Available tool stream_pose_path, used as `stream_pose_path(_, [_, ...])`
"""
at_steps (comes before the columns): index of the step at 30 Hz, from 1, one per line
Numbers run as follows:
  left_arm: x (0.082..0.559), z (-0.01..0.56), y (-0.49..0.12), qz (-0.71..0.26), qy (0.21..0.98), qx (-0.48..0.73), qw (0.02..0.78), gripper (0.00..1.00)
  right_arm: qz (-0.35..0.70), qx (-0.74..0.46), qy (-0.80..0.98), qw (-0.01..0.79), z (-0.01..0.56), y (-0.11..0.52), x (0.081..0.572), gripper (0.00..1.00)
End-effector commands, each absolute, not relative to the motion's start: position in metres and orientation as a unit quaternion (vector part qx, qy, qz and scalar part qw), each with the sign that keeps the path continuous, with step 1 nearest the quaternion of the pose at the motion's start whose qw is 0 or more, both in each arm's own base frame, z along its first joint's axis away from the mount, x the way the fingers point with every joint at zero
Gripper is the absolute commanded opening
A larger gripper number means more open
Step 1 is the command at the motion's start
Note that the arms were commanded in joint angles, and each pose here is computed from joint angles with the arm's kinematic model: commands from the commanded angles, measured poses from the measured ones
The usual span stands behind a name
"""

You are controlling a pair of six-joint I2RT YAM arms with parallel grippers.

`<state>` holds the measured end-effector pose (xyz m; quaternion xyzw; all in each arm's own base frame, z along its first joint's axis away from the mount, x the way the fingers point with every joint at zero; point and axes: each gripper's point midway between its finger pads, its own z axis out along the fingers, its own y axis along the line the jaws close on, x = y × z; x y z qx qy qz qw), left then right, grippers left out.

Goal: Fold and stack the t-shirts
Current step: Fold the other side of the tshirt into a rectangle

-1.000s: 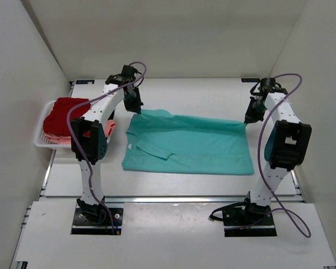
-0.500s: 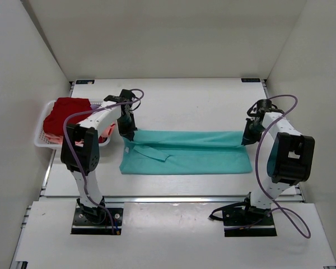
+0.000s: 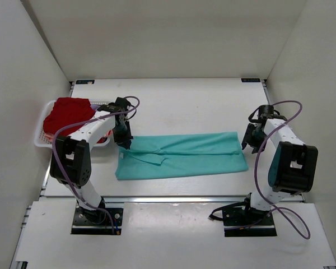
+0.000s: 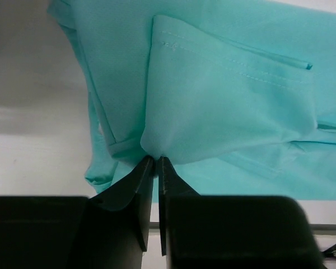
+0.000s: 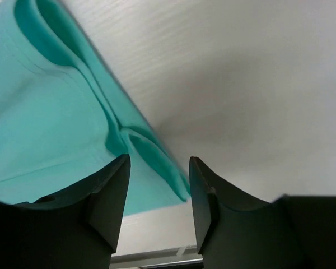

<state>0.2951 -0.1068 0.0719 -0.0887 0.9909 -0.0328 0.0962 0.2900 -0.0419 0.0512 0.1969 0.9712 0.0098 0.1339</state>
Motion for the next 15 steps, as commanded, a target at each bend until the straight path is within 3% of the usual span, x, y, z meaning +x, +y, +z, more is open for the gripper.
stream_pose_path(1, [0.303,0.102,-0.1,-0.046,0.982,-0.104,0.153,0.23,-0.03,0.197,0.961,0.193,0.09,-0.049,0.297,0.45])
stream_pose_path(6, [0.305,0.114,-0.113,-0.068,0.977,-0.106,0.17,0.25,0.035,0.103,0.968,0.225,0.1,0.001,0.338,0.41])
stream_pose_path(8, [0.311,0.121,-0.121,-0.083,0.972,-0.114,0.189,0.25,0.061,0.081,0.97,0.219,0.092,0.02,0.347,0.29])
stream_pose_path(9, [0.312,0.123,-0.128,-0.101,0.97,-0.114,0.187,0.25,0.073,0.073,0.97,0.218,0.091,0.025,0.352,0.12])
stream_pose_path(10, [0.311,0.126,-0.129,-0.11,0.968,-0.119,0.189,0.25,0.078,0.072,0.971,0.216,0.085,0.026,0.357,0.03])
stream_pose_path(11, [0.308,0.125,-0.138,-0.124,0.968,-0.119,0.183,0.26,0.088,0.073,0.97,0.214,0.083,0.029,0.36,0.0])
stream_pose_path(15, [0.277,0.095,-0.151,-0.113,0.977,-0.119,0.139,0.24,0.111,0.07,0.97,0.202,0.066,0.039,0.372,0.0])
